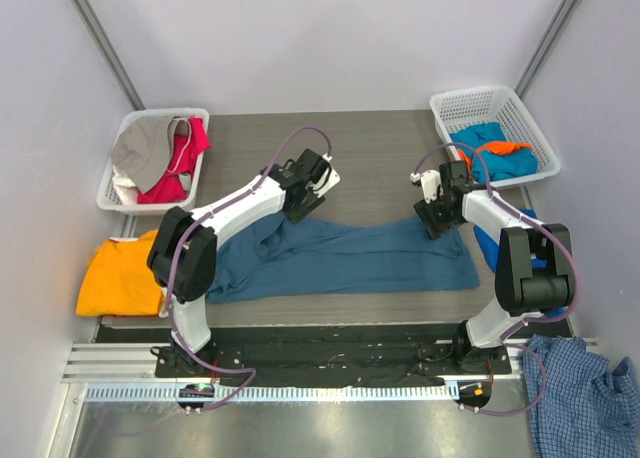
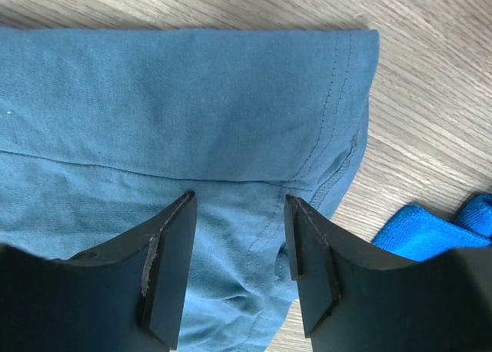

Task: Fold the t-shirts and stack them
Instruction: Fold the other side of the tshirt into a rectangle

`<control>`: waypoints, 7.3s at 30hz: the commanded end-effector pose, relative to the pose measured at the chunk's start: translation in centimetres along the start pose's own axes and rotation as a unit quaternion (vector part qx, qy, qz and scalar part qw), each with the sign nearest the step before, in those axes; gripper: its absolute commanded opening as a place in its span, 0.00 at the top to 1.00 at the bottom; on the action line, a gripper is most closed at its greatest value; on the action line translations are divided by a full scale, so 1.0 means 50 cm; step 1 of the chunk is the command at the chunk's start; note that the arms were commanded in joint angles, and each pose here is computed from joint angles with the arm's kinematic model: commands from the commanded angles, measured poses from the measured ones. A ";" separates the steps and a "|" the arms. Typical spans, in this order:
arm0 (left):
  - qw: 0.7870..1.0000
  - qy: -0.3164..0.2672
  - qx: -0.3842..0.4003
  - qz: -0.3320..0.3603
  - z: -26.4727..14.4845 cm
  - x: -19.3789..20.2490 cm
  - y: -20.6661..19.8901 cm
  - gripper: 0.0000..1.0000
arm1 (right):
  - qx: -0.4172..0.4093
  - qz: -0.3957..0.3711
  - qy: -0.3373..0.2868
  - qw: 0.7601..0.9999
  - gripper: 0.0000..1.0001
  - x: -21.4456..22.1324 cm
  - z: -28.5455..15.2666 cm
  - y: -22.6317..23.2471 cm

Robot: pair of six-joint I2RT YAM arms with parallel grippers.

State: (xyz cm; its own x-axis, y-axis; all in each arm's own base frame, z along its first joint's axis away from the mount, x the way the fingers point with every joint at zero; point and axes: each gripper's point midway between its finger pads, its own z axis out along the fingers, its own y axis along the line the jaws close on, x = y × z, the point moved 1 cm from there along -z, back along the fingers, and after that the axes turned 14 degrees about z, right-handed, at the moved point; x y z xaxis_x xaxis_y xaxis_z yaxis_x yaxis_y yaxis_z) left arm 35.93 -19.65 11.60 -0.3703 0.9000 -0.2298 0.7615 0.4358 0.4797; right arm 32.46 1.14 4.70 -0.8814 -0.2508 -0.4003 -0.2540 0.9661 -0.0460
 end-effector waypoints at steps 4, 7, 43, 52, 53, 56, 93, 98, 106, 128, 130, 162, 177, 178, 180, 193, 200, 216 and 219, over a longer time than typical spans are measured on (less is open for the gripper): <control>0.999 -0.033 -0.007 0.002 0.044 -0.040 0.018 0.46 | 0.000 0.003 -0.024 1.000 0.44 -0.020 -0.009 0.004; 1.000 -0.029 -0.007 0.002 0.055 -0.041 0.020 0.46 | 0.003 0.003 -0.025 1.000 0.44 -0.019 -0.010 0.003; 1.000 0.021 -0.001 0.002 0.135 0.029 0.022 0.98 | 0.006 0.001 -0.026 1.000 0.44 -0.011 -0.012 0.002; 0.999 0.007 -0.038 -0.022 0.056 0.048 0.054 1.00 | 0.005 0.002 -0.021 1.000 0.44 -0.006 -0.007 0.003; 0.999 0.011 -0.041 -0.022 0.046 0.056 0.056 1.00 | 0.005 0.002 -0.022 1.000 0.44 -0.007 -0.007 0.003; 0.998 0.014 -0.052 -0.022 0.010 0.075 0.065 1.00 | 0.005 0.002 -0.022 1.000 0.44 -0.007 -0.007 0.003; 0.981 0.120 -0.152 0.028 -0.136 0.299 0.086 1.00 | 0.038 -0.016 -0.018 0.999 0.46 0.007 -0.023 -0.018; 0.981 0.138 -0.128 0.045 -0.141 0.317 0.070 1.00 | 0.044 -0.021 -0.018 0.999 0.46 0.012 -0.027 -0.022; 0.982 0.155 -0.088 0.063 -0.143 0.346 0.036 1.00 | 0.044 -0.022 -0.016 0.999 0.46 0.018 -0.025 -0.021; 0.980 0.170 0.010 0.102 -0.143 0.397 -0.069 1.00 | 0.039 -0.017 -0.010 0.999 0.46 0.027 -0.016 -0.016; 0.980 0.169 0.015 0.107 -0.140 0.396 -0.077 1.00 | 0.039 -0.017 -0.012 0.999 0.46 0.026 -0.017 -0.016; 0.979 0.137 0.058 0.140 -0.209 0.374 -0.120 1.00 | 0.035 -0.015 -0.007 0.999 0.47 0.034 -0.014 -0.012; 0.975 0.133 0.084 0.159 -0.217 0.386 -0.146 0.98 | 0.032 -0.015 -0.006 0.999 0.47 0.037 -0.012 -0.010; 0.975 0.131 0.084 0.160 -0.211 0.385 -0.150 0.96 | 0.032 -0.015 -0.006 0.999 0.47 0.037 -0.013 -0.010; 0.972 0.145 0.083 0.167 -0.195 0.396 -0.156 0.92 | 0.033 -0.015 -0.008 0.999 0.47 0.036 -0.014 -0.010; 0.971 0.157 -0.058 0.168 -0.134 0.372 -0.085 0.66 | 0.032 -0.016 -0.006 0.999 0.47 0.039 -0.013 -0.010; 0.984 0.076 -0.094 0.130 -0.150 0.284 -0.041 0.55 | 0.033 -0.013 -0.025 0.999 0.45 0.020 -0.036 -0.010; 0.992 -0.024 -0.106 0.055 -0.122 0.192 0.008 0.09 | -0.005 -0.030 -0.103 0.994 0.21 -0.063 -0.166 0.038; 0.995 -0.009 -0.091 0.050 -0.096 0.202 -0.003 0.07 | -0.015 -0.039 -0.095 0.995 0.18 -0.061 -0.160 0.061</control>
State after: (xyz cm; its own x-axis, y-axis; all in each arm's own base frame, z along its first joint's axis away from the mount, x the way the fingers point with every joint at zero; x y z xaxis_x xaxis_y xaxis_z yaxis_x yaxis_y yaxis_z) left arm 28.20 -9.61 13.41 -0.2815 0.9509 -0.1288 0.6946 0.2945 0.6563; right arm 31.28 2.72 11.99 -0.7808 -0.2996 -0.5483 -0.3071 0.9482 -0.0809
